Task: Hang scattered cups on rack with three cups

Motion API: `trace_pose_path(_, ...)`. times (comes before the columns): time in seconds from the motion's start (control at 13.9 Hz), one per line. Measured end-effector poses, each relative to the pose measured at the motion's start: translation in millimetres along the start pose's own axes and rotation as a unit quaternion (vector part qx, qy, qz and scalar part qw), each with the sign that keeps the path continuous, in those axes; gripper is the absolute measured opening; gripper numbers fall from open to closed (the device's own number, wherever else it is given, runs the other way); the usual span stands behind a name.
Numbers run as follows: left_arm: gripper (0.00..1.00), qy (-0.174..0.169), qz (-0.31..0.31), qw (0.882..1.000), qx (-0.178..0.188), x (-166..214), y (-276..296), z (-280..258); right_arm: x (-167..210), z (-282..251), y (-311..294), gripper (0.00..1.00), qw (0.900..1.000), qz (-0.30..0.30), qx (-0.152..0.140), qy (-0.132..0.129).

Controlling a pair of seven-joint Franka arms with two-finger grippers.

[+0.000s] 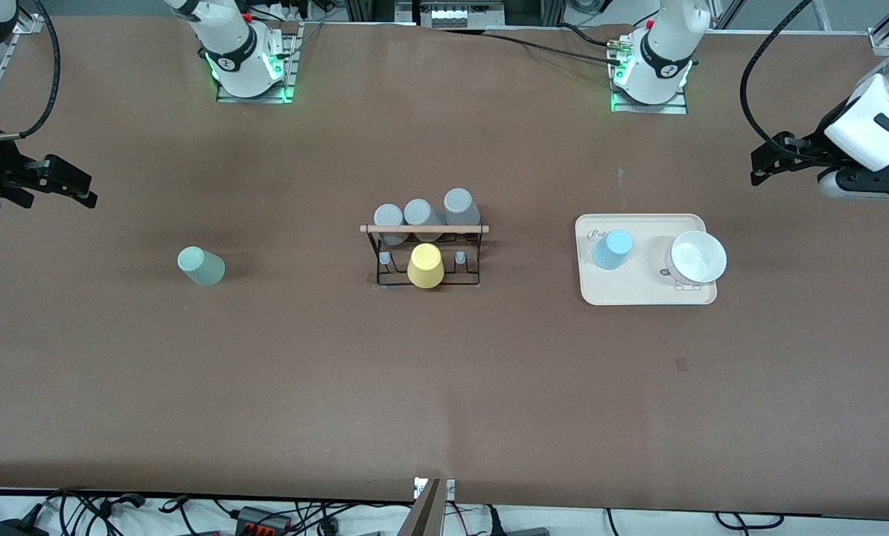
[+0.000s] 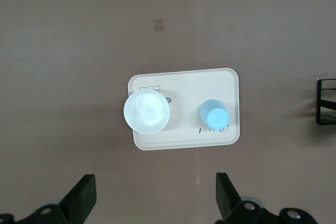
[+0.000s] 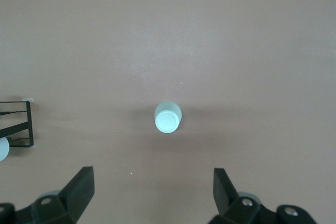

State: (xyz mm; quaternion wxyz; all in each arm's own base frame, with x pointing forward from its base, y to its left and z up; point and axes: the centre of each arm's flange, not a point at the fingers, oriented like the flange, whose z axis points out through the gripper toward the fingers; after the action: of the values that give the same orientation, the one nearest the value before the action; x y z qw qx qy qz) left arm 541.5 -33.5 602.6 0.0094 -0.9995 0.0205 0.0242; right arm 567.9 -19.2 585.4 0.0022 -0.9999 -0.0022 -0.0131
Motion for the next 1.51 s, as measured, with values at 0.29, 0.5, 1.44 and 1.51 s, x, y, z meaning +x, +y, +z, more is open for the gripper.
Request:
trace_pose_path(0.29,1.0,0.0,0.0,1.0,0.0,0,0,0,-2,-4,1,1.0,1.0,0.001,0.0,0.003)
trace_pose_path(0.5,1.0,0.001,-0.001,1.0,0.0,0,-1,0,-2,-4,1,1.0,1.0,0.001,0.0,0.003)
trace_pose_path(1.44,1.0,-0.109,0.034,0.993,0.003,26,43,111,6,18,-1,1.0,1.0,-0.001,0.0,-0.016)
trace_pose_path(1.51,1.0,-0.087,0.034,0.996,0.003,31,54,128,9,24,-1,1.0,1.0,-0.001,0.001,-0.022)
